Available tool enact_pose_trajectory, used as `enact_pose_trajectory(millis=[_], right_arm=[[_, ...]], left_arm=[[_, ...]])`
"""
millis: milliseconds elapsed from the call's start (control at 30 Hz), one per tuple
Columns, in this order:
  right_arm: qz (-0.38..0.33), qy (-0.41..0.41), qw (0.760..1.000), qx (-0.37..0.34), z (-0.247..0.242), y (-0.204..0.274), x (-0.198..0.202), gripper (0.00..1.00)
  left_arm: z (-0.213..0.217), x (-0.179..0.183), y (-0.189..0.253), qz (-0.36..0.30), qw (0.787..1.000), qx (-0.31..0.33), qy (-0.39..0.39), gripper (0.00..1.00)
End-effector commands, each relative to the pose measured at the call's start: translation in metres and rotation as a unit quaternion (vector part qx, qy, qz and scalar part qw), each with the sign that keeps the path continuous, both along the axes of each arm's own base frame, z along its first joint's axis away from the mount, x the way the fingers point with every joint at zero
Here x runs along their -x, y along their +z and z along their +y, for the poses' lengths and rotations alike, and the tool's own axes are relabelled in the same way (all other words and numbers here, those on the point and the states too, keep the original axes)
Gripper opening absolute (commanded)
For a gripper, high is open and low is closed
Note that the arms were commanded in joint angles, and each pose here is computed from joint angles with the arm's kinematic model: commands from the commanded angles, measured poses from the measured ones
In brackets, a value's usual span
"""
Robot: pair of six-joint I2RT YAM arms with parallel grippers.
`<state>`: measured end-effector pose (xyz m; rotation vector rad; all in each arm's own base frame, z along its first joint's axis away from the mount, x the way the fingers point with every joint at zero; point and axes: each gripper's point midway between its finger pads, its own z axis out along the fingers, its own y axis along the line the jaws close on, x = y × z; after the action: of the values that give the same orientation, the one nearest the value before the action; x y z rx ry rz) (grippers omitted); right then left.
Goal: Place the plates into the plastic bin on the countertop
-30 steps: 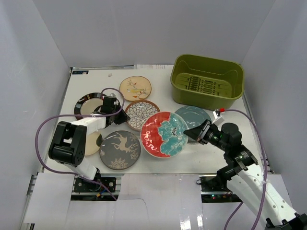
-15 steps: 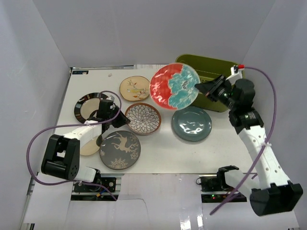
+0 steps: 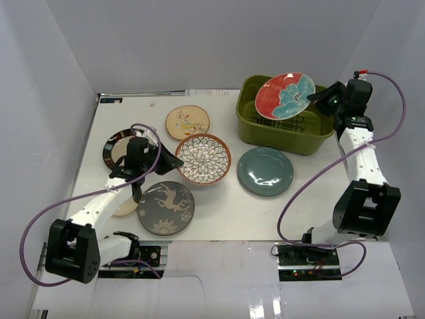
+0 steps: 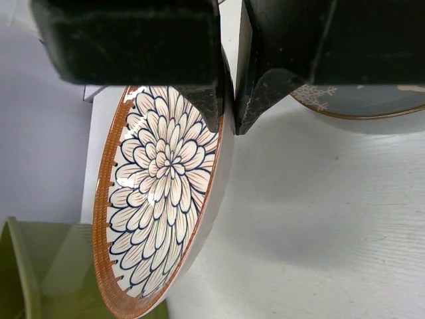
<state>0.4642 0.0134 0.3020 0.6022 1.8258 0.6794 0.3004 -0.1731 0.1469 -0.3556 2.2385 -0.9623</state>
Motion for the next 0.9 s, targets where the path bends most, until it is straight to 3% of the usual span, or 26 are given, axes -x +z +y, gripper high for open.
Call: enact_pose_trajectory(millis=[0,233,400,567,867], right_arm=[[-0.111,0.021,0.993,0.042,0.001,0.064,-0.024,0.08],[-0.058,0.059,0.995,0.048,0.002,0.005,-0.062,0.08],[-0.014,0.089,0.995,0.048,0.014,-0.047,-0.065,0.08],[0.046,0.122,0.989,0.066,0.034,-0.089,-0.055,0.08],[0.088,0.165,0.981,0.061,0.076,-0.109,-0.018,0.08]], left_arm=[[-0.022,-0.003,0.082,-0.098,0.991,0.074,-0.045,0.0],[-0.031,-0.001,0.117,-0.13,0.986,0.091,-0.06,0.0],[-0.039,-0.005,0.139,-0.148,0.982,0.096,-0.065,0.0],[-0.053,-0.013,0.164,-0.168,0.978,0.1,-0.073,0.0],[-0.084,-0.031,0.211,-0.208,0.971,0.086,-0.085,0.0]])
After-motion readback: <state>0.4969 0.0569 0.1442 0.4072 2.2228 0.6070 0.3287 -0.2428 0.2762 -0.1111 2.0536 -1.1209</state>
